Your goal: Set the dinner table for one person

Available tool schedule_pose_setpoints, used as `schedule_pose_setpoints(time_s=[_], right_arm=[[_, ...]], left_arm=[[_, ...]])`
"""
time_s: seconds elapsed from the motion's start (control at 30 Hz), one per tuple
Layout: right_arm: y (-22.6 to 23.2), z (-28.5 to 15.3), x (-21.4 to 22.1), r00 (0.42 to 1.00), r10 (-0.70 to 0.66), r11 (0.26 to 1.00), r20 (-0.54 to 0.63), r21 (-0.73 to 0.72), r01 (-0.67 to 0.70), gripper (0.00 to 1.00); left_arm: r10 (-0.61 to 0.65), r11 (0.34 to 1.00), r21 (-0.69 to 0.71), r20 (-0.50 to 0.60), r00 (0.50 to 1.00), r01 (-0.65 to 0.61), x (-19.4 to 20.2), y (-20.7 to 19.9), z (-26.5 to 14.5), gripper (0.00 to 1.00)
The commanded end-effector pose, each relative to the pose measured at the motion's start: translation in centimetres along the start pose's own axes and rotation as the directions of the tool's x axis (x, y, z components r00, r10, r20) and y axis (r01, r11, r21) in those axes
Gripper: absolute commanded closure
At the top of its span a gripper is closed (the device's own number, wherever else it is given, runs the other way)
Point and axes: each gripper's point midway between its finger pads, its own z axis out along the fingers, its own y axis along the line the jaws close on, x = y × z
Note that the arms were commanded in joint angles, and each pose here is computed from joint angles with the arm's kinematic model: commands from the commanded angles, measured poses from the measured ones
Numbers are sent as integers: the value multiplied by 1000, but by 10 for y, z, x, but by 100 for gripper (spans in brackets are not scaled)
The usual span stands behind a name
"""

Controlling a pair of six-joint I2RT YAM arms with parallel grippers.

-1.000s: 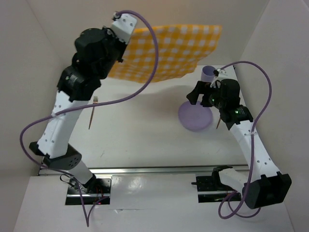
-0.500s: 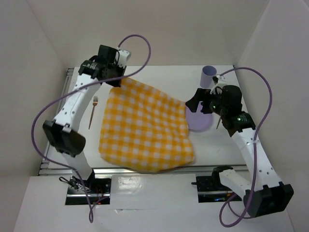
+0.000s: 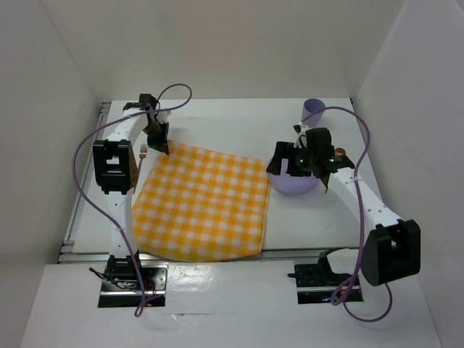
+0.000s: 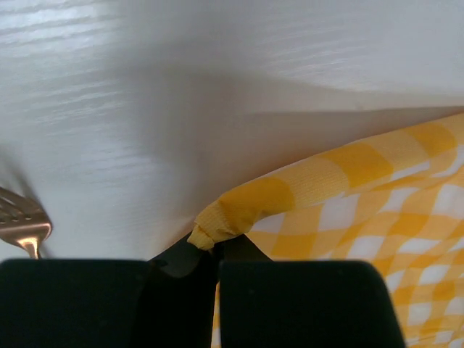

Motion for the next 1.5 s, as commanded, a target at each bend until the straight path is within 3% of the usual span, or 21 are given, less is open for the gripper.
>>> schedule_pose_setpoints(time_s=[0.0,0.17,0.23,0.27,0.37,0.4,0.47,0.6,0.93,1.23,1.47], right_arm=[[22,17,-21,997,-61,998,46,-30,62,0],[25,48,-17,998,19,1000,-56,-1,-19,4],[18,45,2,996,41,998,-77,41,-38,13],[13,45,10,995,63,997,-78,57,-59,30],[-9,50,42,988,100,988,-121,132,-84,62],[-19,53,43,988,102,980,-114,182,-80,86],[-21,58,42,989,101,980,-112,183,-79,100],[17,69,45,994,-5,998,-110,66,12,100],[-41,129,63,969,43,936,-242,348,46,100],[-71,117,45,983,29,857,-184,511,70,100],[-80,111,31,983,16,844,-180,529,84,100]], left_arm=[[48,996,65,143,989,-58,-29,-34,-40,100],[29,999,32,191,981,-35,-30,-31,-51,100],[9,1000,12,185,983,-12,-28,-23,-50,100],[11,1000,0,195,981,-11,-29,-21,-54,100],[-7,1000,-11,198,980,10,-30,-15,-55,100],[-16,1000,-19,199,980,21,-30,-14,-55,100],[-14,999,-32,209,978,22,-32,-11,-55,100],[-19,998,-58,190,982,31,-27,-6,-52,100],[-129,984,-92,228,965,154,-40,18,-57,100],[-235,969,-24,233,944,247,-51,8,-51,100],[-318,945,-7,202,926,326,-49,7,-34,100]])
